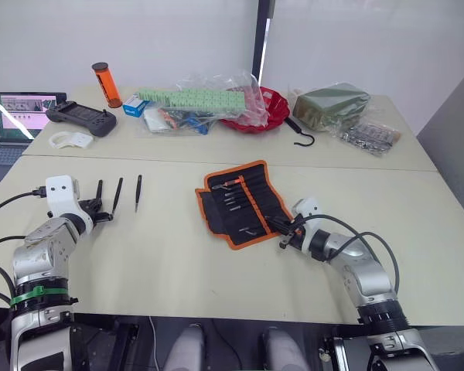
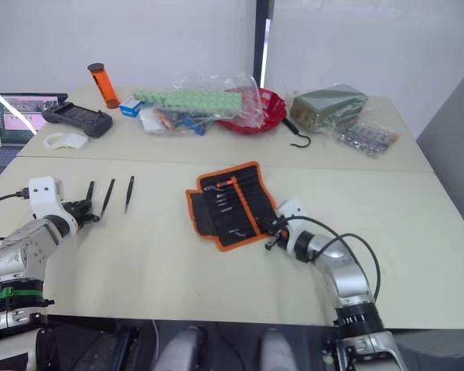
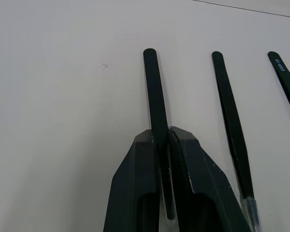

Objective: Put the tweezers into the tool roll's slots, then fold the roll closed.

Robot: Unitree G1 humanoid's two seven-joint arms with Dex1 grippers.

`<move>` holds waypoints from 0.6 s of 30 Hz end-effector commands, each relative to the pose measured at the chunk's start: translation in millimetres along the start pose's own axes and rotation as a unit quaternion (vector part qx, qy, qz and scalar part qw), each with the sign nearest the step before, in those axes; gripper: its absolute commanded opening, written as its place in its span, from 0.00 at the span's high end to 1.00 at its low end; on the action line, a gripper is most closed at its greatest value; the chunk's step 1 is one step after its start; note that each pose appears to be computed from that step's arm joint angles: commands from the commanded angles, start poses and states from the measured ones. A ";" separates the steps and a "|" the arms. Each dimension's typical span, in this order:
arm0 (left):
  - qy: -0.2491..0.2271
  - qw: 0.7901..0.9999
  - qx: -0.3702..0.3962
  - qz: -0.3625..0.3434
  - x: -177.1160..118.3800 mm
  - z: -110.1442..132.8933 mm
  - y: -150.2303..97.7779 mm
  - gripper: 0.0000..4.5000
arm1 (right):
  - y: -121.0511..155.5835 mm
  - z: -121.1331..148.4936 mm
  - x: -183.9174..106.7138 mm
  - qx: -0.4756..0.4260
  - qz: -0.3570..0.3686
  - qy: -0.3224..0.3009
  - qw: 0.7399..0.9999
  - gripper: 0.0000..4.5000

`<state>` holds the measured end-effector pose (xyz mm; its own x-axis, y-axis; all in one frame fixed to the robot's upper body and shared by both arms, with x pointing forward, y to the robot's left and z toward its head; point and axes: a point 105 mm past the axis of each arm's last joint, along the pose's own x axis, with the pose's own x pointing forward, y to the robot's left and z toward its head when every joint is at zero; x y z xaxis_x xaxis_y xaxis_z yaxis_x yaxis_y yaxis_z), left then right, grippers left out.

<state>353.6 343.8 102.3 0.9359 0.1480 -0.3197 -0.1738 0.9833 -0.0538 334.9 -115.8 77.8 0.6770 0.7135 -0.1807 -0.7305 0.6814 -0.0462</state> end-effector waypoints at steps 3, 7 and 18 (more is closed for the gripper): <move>-0.099 0.994 0.033 -0.014 -16.8 48.7 -2.3 0.99 | -3.5 -6.2 -1.2 -0.001 -0.008 0.015 1.000 1.00; -0.161 0.980 0.075 -0.089 -32.2 82.9 -32.3 0.99 | -2.8 -6.3 0.4 -0.002 -0.011 0.016 1.000 1.00; -0.118 0.879 0.244 -0.393 -67.6 86.5 -153.2 0.99 | 0.0 12.5 3.1 -0.005 -0.040 -0.018 0.999 1.00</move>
<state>349.8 208.1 203.7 0.8119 -0.5641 -0.1502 0.5837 0.7821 0.2181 338.0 -108.7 81.6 0.7171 0.6778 -0.1626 -0.6924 0.7194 -0.0548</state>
